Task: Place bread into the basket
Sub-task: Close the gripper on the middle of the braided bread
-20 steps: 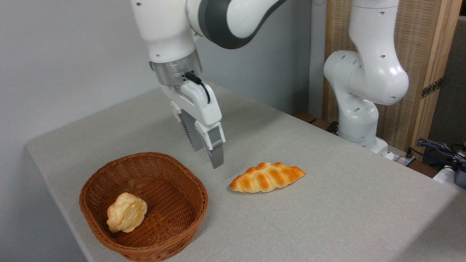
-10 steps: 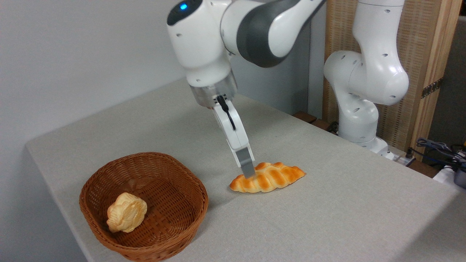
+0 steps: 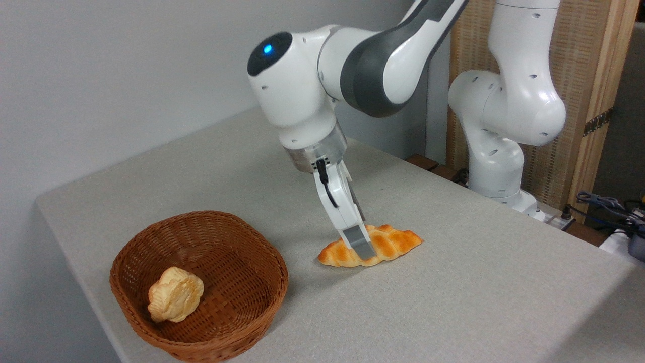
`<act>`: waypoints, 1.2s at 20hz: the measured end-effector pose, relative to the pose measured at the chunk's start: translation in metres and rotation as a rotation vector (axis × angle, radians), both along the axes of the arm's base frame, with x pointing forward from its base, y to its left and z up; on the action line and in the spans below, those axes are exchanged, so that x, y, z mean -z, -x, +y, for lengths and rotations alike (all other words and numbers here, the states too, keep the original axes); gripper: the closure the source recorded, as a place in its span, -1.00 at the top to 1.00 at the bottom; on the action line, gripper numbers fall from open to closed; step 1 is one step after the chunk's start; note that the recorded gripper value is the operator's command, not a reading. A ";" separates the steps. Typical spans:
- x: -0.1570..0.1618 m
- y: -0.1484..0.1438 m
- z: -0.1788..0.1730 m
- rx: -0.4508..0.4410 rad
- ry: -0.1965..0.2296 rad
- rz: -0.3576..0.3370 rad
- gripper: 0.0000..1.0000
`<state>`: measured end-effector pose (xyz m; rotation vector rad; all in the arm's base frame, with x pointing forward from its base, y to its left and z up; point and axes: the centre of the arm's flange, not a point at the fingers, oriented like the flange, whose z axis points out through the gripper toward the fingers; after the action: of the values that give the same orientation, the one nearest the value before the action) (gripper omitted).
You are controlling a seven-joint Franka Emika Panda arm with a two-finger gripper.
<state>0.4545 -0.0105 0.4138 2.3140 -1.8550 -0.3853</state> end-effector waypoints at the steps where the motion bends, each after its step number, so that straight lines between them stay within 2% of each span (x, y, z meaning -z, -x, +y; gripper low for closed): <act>1: 0.002 0.001 0.000 0.002 -0.001 0.005 1.00; 5: 0.006 0.003 -0.002 0.022 0.001 0.013 1.00; 6: 0.006 0.003 -0.002 0.028 0.003 0.014 0.92; 7: 0.006 0.003 -0.002 0.031 0.004 0.014 0.53; 9: 0.006 0.003 -0.002 0.033 0.004 0.014 -0.08; 10: 0.006 0.003 -0.002 0.033 0.004 0.015 -0.27; 24: 0.006 0.003 -0.002 0.034 0.003 0.014 -0.30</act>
<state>0.4515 -0.0122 0.4074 2.2745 -1.8893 -0.4019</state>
